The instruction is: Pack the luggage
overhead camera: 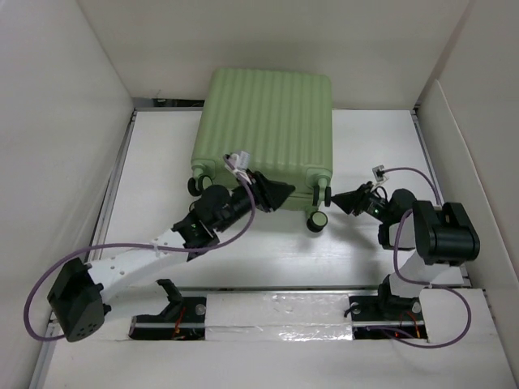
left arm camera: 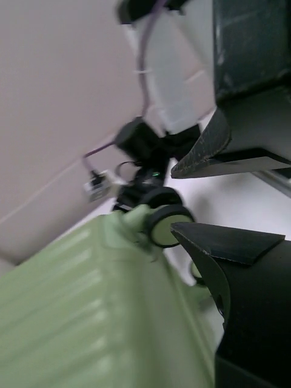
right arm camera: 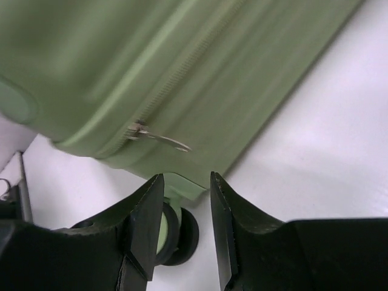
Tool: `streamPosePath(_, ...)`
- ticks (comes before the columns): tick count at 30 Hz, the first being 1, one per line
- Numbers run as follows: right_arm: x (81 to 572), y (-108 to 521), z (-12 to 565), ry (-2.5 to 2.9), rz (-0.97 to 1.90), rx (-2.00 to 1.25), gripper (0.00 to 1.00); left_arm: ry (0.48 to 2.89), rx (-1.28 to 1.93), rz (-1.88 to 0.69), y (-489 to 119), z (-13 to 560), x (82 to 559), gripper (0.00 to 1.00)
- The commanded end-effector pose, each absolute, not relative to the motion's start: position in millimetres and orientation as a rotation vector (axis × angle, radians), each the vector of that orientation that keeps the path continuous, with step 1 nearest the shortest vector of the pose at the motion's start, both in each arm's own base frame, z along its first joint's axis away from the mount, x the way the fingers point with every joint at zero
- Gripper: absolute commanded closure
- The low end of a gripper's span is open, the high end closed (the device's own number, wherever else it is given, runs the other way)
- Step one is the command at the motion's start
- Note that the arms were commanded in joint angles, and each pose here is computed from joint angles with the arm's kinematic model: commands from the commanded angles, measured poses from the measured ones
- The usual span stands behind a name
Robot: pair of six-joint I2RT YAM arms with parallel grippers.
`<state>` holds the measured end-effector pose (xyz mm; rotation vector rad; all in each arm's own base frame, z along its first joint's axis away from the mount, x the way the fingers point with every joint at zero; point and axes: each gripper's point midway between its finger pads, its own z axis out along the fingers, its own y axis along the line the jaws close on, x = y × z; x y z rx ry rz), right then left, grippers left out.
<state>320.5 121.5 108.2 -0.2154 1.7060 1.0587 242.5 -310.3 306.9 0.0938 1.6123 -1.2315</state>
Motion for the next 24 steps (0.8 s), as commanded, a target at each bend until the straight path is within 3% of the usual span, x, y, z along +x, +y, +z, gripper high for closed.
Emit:
streamPosePath(1,325.8,123.3,173.0,1.353,1.015,-0.469,0.58,1.678,0.136,-1.129,-319.0,272.4,235.7,0.68)
streamPosePath(15,338.8,129.8,190.4,1.289,1.005,-0.553,0.50,1.909,0.153,-1.191,-331.7,161.0,223.9,0.67)
streamPosePath(18,335.8,138.7,195.7,1.272,1.029,-0.591,0.50,1.882,0.176,-1.260,-339.5,164.7,221.6,0.62)
streamPosePath(20,334.7,142.5,196.6,1.269,1.043,-0.608,0.50,1.845,0.195,-1.278,-343.1,176.1,218.8,0.50)
streamPosePath(21,334.7,142.6,196.6,1.269,1.043,-0.608,0.50,1.835,0.208,-1.285,-345.4,179.9,215.3,0.50)
streamPosePath(24,336.3,143.5,194.0,1.277,1.059,-0.616,0.51,1.804,0.223,-1.309,-346.5,194.8,210.2,0.32)
